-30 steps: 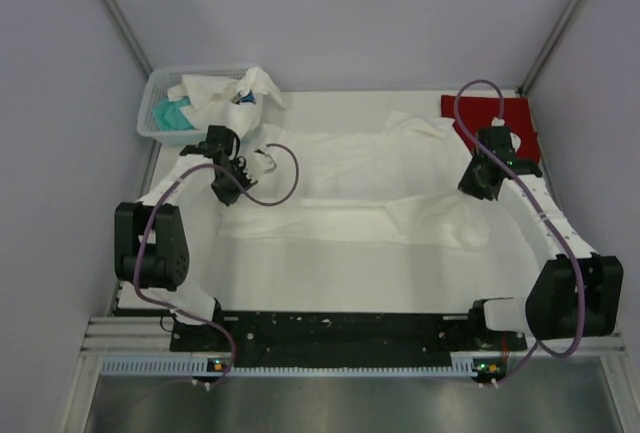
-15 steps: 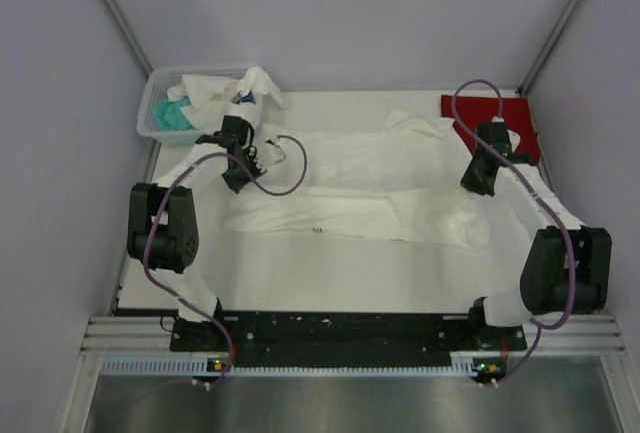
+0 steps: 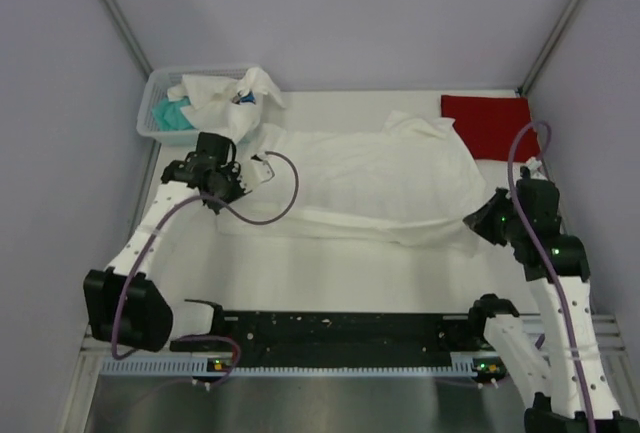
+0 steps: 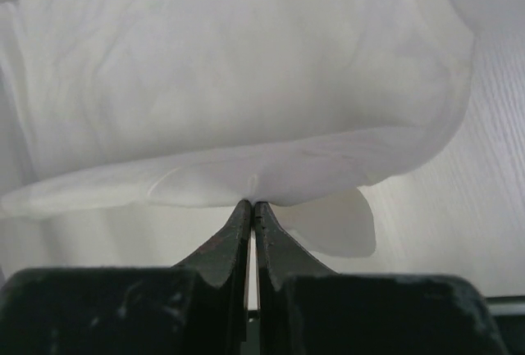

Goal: Fold and stack the t-shirts
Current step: Fold the flattened tshirt in 1/3 of the way

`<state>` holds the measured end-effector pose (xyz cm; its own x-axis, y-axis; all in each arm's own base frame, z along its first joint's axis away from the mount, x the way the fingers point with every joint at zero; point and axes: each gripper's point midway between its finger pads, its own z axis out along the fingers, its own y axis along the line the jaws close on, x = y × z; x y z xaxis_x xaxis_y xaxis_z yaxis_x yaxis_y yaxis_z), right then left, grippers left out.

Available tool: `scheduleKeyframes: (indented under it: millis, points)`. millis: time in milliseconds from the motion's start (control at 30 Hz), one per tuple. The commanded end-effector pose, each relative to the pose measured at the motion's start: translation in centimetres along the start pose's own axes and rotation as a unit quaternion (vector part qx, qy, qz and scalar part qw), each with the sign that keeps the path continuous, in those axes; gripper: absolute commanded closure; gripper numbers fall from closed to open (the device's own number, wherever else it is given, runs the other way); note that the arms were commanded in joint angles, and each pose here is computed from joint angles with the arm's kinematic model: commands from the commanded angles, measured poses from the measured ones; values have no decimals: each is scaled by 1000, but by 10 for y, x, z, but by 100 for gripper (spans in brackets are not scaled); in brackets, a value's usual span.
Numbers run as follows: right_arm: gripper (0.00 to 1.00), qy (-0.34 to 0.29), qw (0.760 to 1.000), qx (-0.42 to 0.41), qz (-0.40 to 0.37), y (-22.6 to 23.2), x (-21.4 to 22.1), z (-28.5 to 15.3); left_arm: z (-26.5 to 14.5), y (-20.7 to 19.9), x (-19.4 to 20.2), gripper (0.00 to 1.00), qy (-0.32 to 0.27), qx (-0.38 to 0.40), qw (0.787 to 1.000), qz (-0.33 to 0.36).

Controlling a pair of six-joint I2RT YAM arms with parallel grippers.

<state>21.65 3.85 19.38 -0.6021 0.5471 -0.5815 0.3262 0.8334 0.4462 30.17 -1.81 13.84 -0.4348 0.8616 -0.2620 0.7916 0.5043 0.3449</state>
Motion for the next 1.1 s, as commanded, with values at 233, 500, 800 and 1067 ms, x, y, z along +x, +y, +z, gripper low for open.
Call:
scheduleKeyframes:
  millis: [233, 500, 800, 1067]
  points:
    - [100, 128, 989, -3, 71, -25, 97, -40, -51, -81, 66, 100, 27, 40, 999, -5]
    - [100, 94, 994, 3, 47, -24, 82, -80, -87, -96, 78, 100, 35, 51, 998, -18]
    - [100, 63, 996, 58, 35, -38, 56, -33, -60, -44, 24, 100, -27, 20, 999, 23]
    - [100, -27, 993, 92, 66, -33, -7, 34, -3, 15, -3, 100, 29, 6, 999, 12]
